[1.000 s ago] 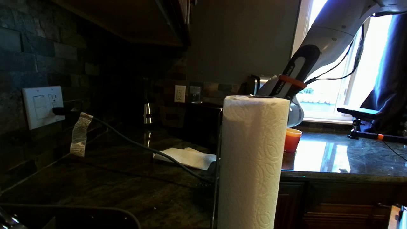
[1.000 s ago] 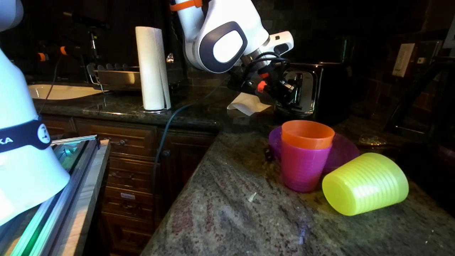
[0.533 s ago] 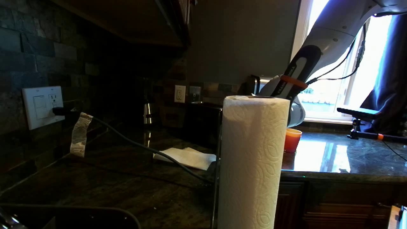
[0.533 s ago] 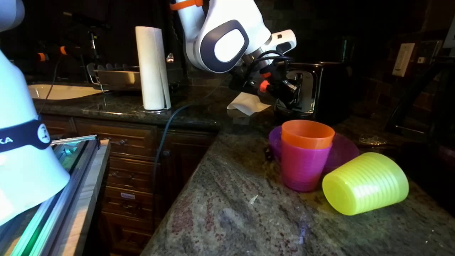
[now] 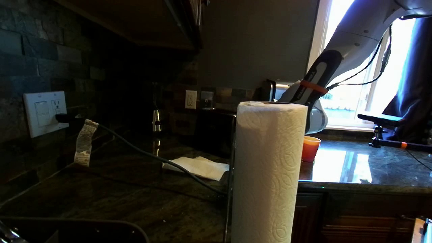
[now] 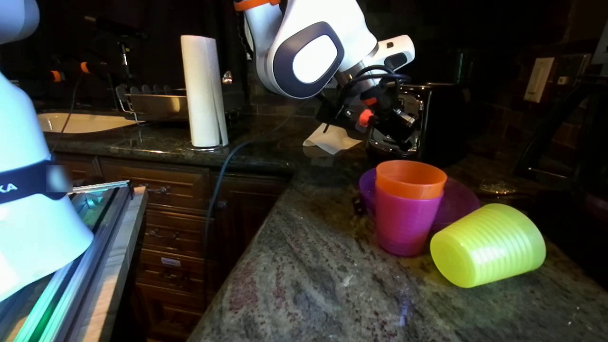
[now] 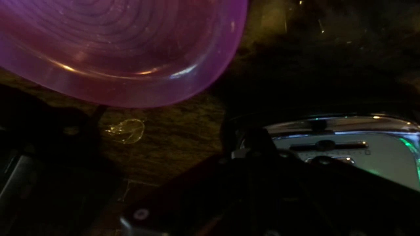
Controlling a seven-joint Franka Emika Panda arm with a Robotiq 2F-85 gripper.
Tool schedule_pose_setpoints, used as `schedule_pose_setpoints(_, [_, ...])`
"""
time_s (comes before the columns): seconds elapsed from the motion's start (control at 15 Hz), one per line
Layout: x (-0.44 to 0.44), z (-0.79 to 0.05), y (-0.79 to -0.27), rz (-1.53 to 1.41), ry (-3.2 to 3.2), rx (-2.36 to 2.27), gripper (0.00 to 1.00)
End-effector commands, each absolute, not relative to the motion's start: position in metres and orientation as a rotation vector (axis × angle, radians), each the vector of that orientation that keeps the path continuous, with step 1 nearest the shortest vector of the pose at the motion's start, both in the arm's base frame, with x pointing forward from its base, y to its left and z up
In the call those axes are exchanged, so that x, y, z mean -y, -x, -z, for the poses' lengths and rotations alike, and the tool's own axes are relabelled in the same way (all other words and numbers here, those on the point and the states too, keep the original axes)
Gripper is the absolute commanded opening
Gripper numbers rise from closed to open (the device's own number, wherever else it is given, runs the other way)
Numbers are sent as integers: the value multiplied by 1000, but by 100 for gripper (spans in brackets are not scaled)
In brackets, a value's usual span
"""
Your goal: Push down the toaster lever
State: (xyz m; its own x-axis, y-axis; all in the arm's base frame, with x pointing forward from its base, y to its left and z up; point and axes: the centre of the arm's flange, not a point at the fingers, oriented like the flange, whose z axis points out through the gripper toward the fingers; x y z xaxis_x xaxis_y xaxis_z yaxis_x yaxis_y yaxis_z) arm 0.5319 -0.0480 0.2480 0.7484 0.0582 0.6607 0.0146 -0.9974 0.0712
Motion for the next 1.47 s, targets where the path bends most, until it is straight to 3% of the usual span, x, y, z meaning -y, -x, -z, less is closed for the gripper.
schedule_pose_setpoints(0.0, [45,-253,-522,-1036,-2937,-49,4])
schedule_pose_setpoints(0.8, [14,-332,-463,-580,-3031,-91,95])
schedule_pose_setpoints(0.93, [17,-348,-457,-562,-3038,-81,100])
schedule_pose_setpoints(1.4, [12,-388,-449,-585,-3046,-86,100])
